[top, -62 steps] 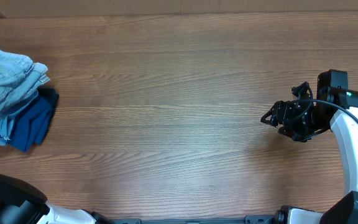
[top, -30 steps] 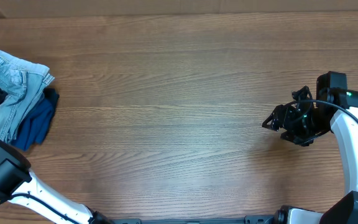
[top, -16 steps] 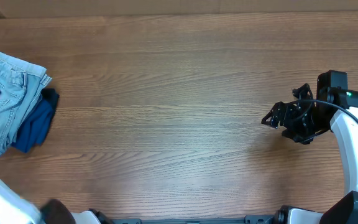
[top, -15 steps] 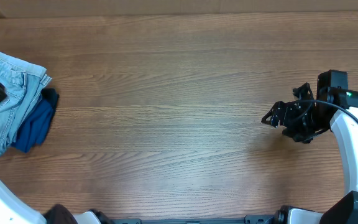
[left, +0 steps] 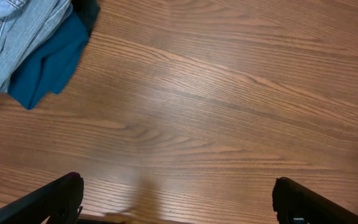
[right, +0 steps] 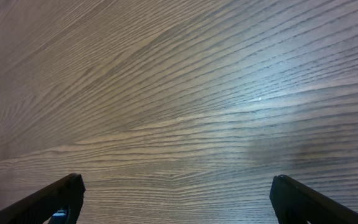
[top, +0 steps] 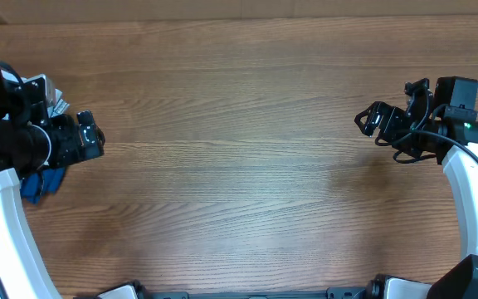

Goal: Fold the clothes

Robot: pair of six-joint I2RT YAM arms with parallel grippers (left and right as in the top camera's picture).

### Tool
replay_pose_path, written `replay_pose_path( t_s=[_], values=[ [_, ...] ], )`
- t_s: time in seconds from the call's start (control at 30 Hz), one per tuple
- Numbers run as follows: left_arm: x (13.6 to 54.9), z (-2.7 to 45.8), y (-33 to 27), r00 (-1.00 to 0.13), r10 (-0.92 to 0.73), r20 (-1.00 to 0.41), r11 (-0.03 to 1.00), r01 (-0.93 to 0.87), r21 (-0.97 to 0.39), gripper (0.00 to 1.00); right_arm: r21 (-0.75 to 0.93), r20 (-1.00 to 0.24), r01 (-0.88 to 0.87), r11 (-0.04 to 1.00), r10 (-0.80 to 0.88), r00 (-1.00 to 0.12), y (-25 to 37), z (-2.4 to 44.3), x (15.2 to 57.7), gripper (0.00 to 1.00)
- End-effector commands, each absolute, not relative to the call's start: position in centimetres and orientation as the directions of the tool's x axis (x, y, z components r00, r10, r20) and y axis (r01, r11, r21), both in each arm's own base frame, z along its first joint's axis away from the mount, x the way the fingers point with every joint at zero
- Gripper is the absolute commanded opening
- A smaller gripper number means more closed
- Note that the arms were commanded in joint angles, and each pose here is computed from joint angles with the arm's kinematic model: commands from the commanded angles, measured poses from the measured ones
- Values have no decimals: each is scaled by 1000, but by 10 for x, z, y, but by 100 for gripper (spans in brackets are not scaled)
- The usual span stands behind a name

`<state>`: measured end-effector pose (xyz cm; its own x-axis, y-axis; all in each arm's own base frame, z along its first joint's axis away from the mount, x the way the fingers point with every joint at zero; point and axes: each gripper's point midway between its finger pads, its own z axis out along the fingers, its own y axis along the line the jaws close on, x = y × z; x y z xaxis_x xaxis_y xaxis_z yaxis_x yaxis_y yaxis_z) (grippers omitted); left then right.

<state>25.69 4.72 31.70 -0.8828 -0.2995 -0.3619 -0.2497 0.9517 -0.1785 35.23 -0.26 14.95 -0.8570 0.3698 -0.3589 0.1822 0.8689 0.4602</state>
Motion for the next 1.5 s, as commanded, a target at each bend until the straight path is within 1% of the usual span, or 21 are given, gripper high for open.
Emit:
replay_pose_path(
  t_s=[0.0,0.07,0.13,0.17,0.23,0.3,0.33,0.37,0.43,0.47,0.5,0.53,0.63,0.67,0.73,0.8,0.9,0.97,1.13,1.4,1.47],
  values=[
    [259,311,49,-887,-313,-339,947,-267,-177,100,463,-377,177,869,374,-847,-5,157,356,100],
    [260,311,49,-888,-313,-337,947,-267,-177,100,471,-363,178,864,374,-853,-2,156,354,100],
    [260,310,49,-888,-314,-335,947,-268,-177,100,535,-279,178,826,372,-885,14,155,338,100],
    [260,310,49,-888,-314,-335,947,-268,-177,100,531,-260,191,826,373,-890,14,153,334,100],
    [260,310,49,-888,-314,-335,947,-268,-177,100,506,-276,200,839,377,-884,8,151,336,100],
    [260,310,49,-888,-314,-335,947,-268,-177,100,504,-406,84,860,321,-856,8,167,356,100],
    [260,310,49,-889,-314,-335,947,-268,-177,100,501,-494,-14,866,272,-826,11,186,365,100],
    [260,310,49,-889,-314,-335,947,-268,-177,100,500,-543,-59,864,260,-798,11,203,368,100],
    [260,310,49,-889,-314,-335,947,-268,-177,100,455,-694,-188,870,214,-688,8,266,363,100],
    [260,310,49,-889,-314,-335,947,-268,-177,100,414,-746,-220,883,191,-638,6,288,358,100],
    [260,310,49,-889,-314,-335,947,-268,-177,100,346,-813,-252,904,155,-561,2,315,348,100],
    [260,310,49,-889,-314,-335,947,-268,-177,100,258,-870,-240,936,117,-479,-4,340,334,100],
    [260,310,49,-889,-314,-335,947,-268,-177,100,147,-917,-114,983,92,-389,-16,364,304,100],
    [260,310,49,-889,-314,-335,947,-268,-177,100,109,-932,-84,991,72,-355,-15,369,286,100],
    [260,310,49,-889,-314,-335,947,-268,-177,100,90,-945,-37,995,74,-320,-11,361,257,100],
    [260,310,49,-889,-314,-335,947,-268,-177,100,145,-938,13,989,142,-316,-9,327,228,100],
    [260,310,49,-889,-314,-335,947,-268,-177,100,187,-922,16,982,181,-343,-1,258,204,100],
    [260,310,49,-889,-314,-335,947,-268,-177,100,192,-918,9,981,183,-352,1,221,199,100],
    [260,310,49,-889,-314,-335,947,-268,-177,100,211,-906,-24,977,186,-380,10,162,197,100],
    [260,310,49,-889,-314,-335,947,-268,-177,100,243,-858,-33,969,199,-474,15,102,202,100],
    [260,310,49,-889,-314,-335,947,-268,-177,100,242,-855,-28,970,200,-478,14,100,202,100]
  ],
)
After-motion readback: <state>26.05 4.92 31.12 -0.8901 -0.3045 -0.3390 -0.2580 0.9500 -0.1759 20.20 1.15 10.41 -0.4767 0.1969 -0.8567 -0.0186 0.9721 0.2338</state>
